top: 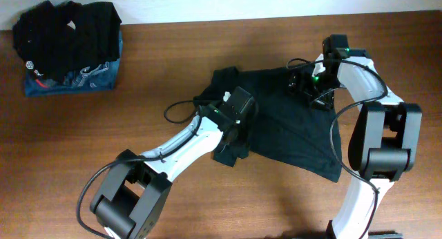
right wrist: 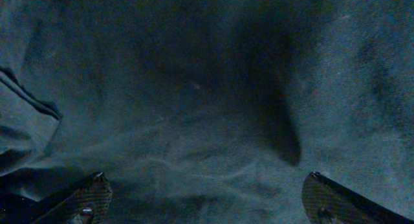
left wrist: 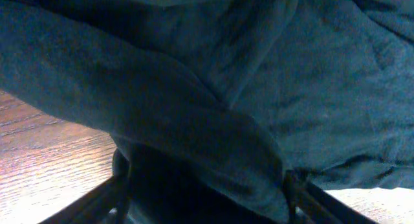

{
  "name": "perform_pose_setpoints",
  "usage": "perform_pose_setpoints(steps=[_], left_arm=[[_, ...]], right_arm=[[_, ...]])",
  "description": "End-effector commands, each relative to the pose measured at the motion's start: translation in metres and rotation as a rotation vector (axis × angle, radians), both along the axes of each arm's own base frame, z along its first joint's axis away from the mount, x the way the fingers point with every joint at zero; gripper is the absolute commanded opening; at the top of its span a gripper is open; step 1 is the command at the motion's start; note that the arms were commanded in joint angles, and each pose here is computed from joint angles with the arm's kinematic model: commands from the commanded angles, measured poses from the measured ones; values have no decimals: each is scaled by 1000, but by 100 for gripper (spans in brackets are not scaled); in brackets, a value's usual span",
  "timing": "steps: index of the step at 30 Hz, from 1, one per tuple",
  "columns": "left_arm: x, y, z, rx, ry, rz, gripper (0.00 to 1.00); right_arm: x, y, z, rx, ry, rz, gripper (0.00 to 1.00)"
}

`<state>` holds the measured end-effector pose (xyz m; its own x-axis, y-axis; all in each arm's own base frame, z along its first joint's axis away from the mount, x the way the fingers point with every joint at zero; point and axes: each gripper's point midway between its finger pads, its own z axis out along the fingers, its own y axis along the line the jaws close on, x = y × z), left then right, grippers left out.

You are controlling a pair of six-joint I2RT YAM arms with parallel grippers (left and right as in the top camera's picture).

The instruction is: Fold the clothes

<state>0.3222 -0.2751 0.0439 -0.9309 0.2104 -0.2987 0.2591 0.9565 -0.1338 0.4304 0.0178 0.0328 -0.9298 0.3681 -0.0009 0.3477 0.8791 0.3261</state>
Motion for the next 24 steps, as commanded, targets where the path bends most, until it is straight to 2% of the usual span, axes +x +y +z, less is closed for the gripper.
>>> perform_pose_setpoints(steps=[1, 4, 5, 6, 8, 12, 16, 21, 24], left_arm=[[5, -4, 0, -3, -7, 0, 69], [5, -5, -3, -4, -4, -1, 69], [5, -5, -3, -4, -2, -2, 66], [5, -6, -4, -6, 0, -3, 52], [4, -6, -4, -10, 4, -4, 33], [5, -7, -2, -7, 1, -22, 3], [5, -5, 16, 29, 10, -55, 1], [11, 41, 46, 273, -15, 4, 1], [9, 70, 48, 352, 26, 41, 1]], right_arm=[[-1, -1, -3, -16, 3, 9, 99], [-1, -1, -3, -16, 4, 9, 99], [-1, -1, -3, -16, 3, 9, 99], [-1, -1, -3, -16, 3, 9, 99], [-1, -1, -3, -16, 3, 9, 99], [-1, -1, -3, -16, 3, 9, 99], [-1, -1, -3, -17, 2, 9, 99], [7, -1, -2, -20, -31, 9, 99], [8, -2, -2, -20, -35, 9, 99]])
